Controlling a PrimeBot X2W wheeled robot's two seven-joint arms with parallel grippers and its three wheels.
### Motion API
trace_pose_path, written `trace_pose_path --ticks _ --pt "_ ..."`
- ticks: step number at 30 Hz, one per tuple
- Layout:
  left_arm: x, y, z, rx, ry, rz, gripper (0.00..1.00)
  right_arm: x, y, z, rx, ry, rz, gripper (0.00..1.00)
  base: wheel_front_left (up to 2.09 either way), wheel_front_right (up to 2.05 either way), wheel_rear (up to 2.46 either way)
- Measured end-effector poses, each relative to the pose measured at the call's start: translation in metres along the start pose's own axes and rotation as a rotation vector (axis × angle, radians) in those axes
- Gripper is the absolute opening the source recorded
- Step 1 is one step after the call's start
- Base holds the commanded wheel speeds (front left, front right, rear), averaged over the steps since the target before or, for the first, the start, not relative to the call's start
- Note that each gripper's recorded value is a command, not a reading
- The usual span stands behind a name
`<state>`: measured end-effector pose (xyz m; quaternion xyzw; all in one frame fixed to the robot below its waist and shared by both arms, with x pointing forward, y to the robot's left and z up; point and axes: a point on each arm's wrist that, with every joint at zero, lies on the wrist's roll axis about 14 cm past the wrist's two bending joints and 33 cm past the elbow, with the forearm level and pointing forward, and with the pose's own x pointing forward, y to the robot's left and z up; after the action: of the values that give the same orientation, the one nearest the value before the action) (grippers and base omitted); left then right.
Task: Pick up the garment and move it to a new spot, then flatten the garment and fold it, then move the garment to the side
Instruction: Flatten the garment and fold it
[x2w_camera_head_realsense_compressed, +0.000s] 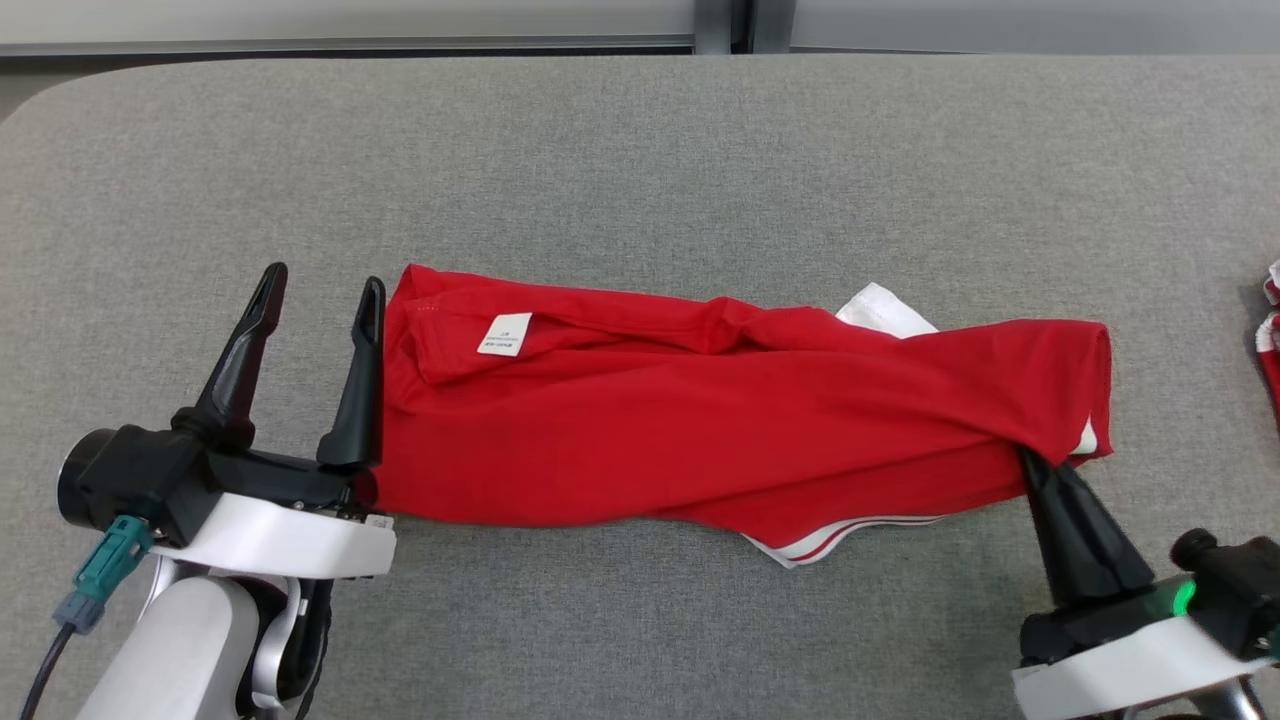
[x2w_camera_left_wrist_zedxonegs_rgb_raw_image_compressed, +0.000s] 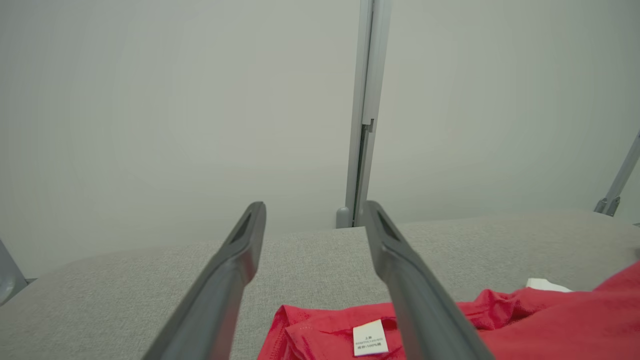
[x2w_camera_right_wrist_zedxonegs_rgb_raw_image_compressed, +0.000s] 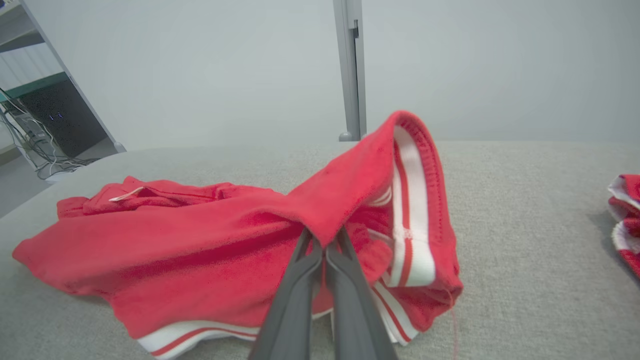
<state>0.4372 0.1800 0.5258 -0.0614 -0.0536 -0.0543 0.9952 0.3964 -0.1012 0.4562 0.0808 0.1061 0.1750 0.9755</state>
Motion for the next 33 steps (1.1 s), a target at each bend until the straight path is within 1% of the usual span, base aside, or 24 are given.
trace_pose_path --ticks 4,7,13,18,24,25,26,27,30,33 --pt "0.006 -0.001 0.000 -0.002 -0.008 -0.006 1.00 0.002 -0.013 0.030 -0.055 -0.067 -0.030 0.00 0.00 0.00 0.00" --pt "0.009 -0.001 -0.001 -0.006 -0.012 -0.004 1.00 0.009 -0.020 0.045 -0.087 -0.091 -0.041 0.00 0.00 0.00 0.00" --pt "0.016 -0.003 -0.007 -0.019 -0.011 -0.008 1.00 0.041 -0.030 0.057 -0.144 -0.104 -0.022 0.00 0.00 0.00 0.00" --pt "0.025 -0.002 -0.016 -0.031 0.000 -0.014 1.00 0.086 -0.033 0.045 -0.150 -0.069 0.020 0.00 0.00 0.00 0.00" --pt "0.029 0.009 -0.034 -0.022 0.034 0.011 1.00 0.137 -0.027 0.009 -0.122 0.012 0.082 0.00 0.00 0.00 0.00" --pt "0.029 0.011 -0.036 -0.021 0.037 0.014 1.00 0.142 -0.025 0.003 -0.115 0.024 0.092 0.23 0.00 0.00 0.00" --pt "0.029 0.011 -0.036 -0.021 0.037 0.014 1.00 0.142 -0.025 0.003 -0.115 0.024 0.092 0.77 0.00 0.00 0.00" --pt "0.030 0.011 -0.038 -0.021 0.042 0.016 1.00 0.146 -0.020 -0.001 -0.113 0.020 0.108 1.00 0.00 0.00 0.00" --pt "0.032 0.011 -0.034 -0.016 0.025 0.012 1.00 0.142 -0.020 0.009 -0.118 -0.035 0.107 1.00 0.00 0.00 0.00" --pt "0.028 0.010 -0.033 -0.023 0.022 0.014 1.00 0.129 -0.024 0.027 -0.131 -0.102 0.092 1.00 0.00 0.00 0.00"
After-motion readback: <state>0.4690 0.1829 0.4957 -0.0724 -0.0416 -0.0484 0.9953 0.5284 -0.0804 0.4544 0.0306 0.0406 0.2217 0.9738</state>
